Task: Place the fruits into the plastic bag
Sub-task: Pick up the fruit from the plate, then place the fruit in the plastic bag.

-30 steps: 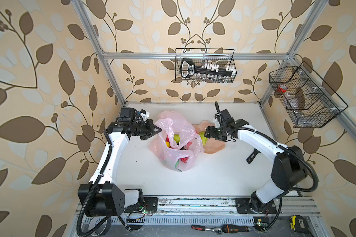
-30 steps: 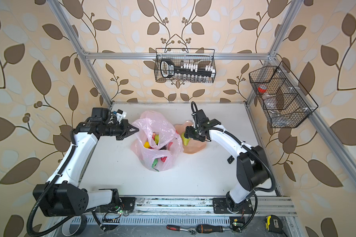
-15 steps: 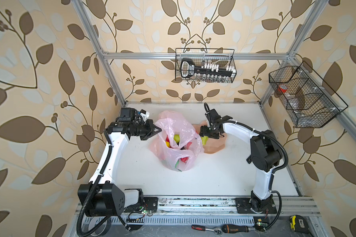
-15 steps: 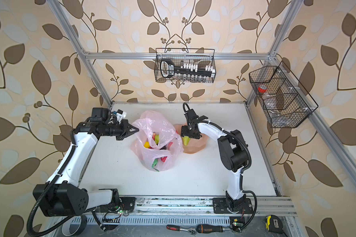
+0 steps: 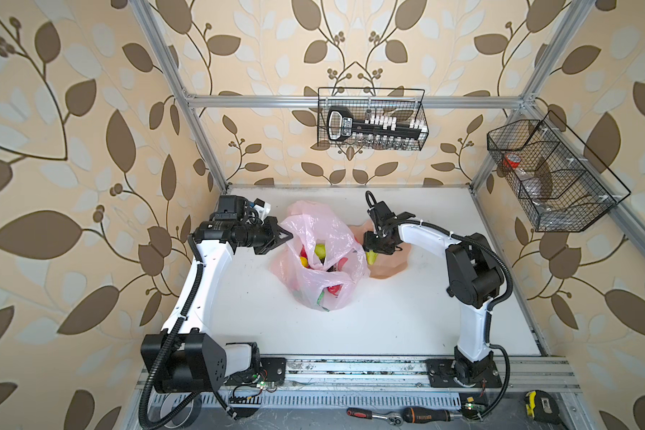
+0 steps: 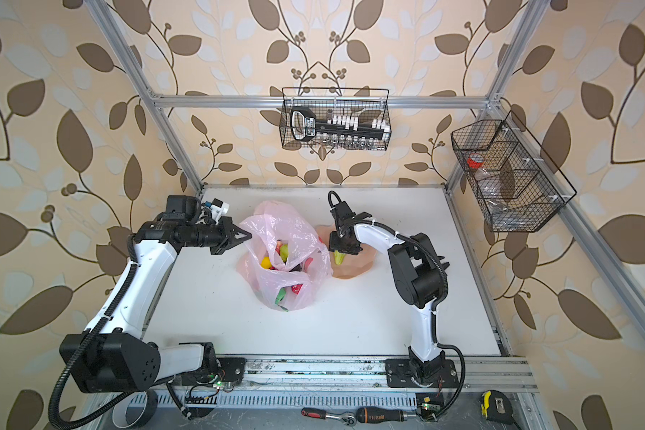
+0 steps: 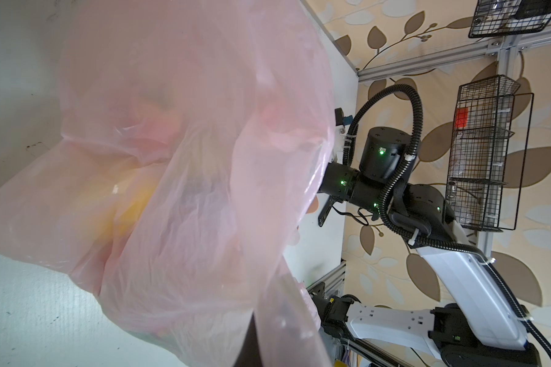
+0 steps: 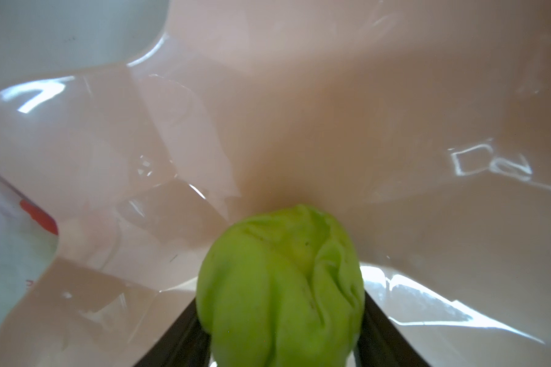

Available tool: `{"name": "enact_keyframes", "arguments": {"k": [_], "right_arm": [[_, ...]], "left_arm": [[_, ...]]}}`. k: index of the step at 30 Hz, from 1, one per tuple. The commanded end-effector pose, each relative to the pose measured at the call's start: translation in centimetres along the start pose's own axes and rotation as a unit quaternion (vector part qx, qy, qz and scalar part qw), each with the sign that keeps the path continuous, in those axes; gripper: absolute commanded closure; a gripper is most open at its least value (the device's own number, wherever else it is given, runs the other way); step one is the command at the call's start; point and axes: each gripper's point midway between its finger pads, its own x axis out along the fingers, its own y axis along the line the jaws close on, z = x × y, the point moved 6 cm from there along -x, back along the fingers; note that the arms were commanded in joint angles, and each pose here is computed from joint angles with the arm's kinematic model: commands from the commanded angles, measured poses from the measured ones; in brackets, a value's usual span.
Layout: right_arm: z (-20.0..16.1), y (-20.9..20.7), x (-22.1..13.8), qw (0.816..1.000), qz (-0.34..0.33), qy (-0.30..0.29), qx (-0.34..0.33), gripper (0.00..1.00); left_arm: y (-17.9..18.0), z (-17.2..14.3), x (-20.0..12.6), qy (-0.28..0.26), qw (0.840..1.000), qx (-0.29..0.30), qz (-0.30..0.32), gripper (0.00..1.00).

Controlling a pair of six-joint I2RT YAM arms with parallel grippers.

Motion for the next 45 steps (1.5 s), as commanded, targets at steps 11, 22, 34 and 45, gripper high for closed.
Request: {"name": "enact_keyframes", "arguments": {"k": [11,22,34,45], "right_arm": [[2.6,0.7,-12.4,0.980,0.120,-0.154,0.034,0.55],[0.8,1.4,-16.3,0.963,0.196,-0.177,0.048,0.62],[-7.7,6.7,-14.5,0.958,0.261,-0.118,0.026,0.64],[-9.6,9.9,-11.4,0.961,0.270,-0.066,0.004,0.66]], "left_arm": [[-1.2,0.1,-0.2,0.003,0.999,0.027,-0.022,1.00],[-1.2,0.5,0.1,0.003,0.999,0.024,-0.025,1.00],[-1.1,0.9,0.3,0.004,0.999,0.022,-0.027,1.00],[-1.2,0.8,0.3,0.004,0.999,0.022,-0.030,1.00]]}}
